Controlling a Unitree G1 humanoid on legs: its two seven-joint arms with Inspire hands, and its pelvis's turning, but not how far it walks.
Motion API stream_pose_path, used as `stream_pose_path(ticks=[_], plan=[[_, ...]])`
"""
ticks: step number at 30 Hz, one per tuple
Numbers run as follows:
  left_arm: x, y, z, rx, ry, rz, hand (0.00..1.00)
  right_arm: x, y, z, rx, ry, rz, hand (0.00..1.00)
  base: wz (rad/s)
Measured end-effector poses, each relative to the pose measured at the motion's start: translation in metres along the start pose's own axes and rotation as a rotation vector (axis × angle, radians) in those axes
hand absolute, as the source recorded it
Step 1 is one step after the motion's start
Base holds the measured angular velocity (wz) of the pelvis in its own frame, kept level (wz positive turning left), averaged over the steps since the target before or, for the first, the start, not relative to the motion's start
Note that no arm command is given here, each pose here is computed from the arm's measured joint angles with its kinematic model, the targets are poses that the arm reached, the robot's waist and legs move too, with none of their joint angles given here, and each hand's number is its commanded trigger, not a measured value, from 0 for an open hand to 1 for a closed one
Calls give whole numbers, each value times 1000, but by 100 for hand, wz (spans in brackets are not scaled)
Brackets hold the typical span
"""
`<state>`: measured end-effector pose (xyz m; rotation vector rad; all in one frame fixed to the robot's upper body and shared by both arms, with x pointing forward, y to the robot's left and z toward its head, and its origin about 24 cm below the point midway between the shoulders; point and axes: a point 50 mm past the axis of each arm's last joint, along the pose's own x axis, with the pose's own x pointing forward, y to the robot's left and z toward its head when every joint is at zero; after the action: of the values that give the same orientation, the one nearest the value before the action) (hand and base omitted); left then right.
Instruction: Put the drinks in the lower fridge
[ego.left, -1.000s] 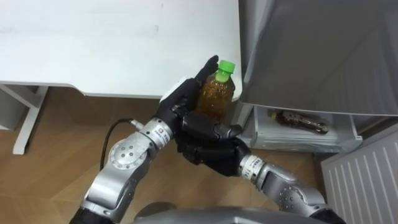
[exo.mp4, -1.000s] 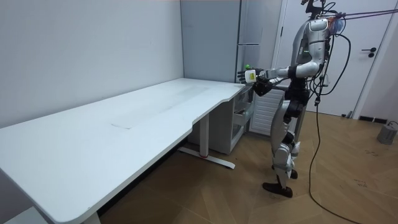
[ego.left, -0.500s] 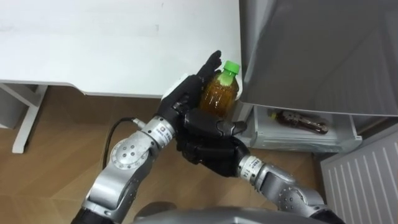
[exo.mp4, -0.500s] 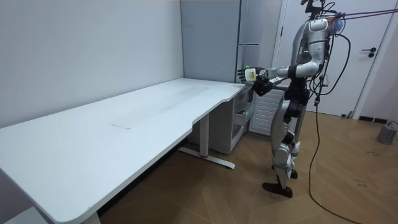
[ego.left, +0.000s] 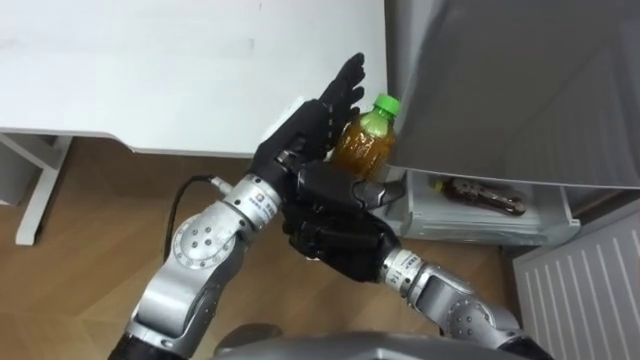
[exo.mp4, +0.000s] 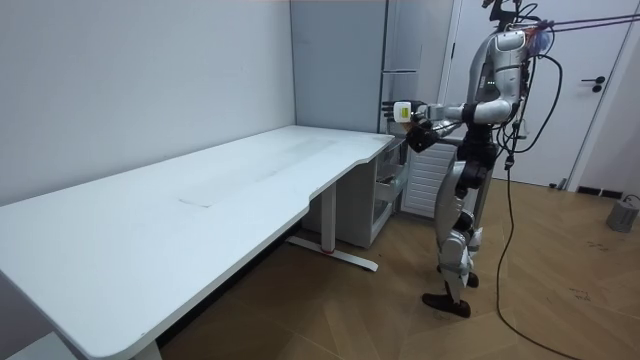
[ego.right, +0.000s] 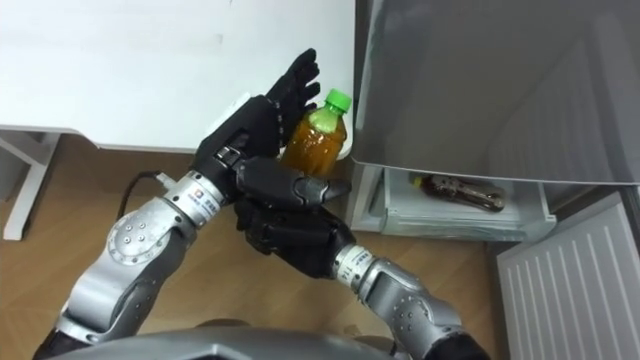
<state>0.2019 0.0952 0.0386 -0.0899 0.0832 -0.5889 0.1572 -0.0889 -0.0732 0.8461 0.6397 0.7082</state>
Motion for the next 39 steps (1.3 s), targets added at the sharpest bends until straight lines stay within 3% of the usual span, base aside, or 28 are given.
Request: stream_pose_path(ticks=[14, 25, 32, 39], plan=[[-3, 9, 26, 50, -111, 73, 0, -12, -6, -8, 13, 16, -36, 100, -1], [-26, 53, 62, 125, -295, 387, 0, -28, -18, 0, 27, -52, -107, 100, 1], [-33, 65, 65, 120, -317, 547, 0, -38, -23, -2, 17, -50, -146, 100, 0], [-59, 93, 76, 169, -388, 796, 0, -52, -31, -6, -60, -4, -213, 100, -1]])
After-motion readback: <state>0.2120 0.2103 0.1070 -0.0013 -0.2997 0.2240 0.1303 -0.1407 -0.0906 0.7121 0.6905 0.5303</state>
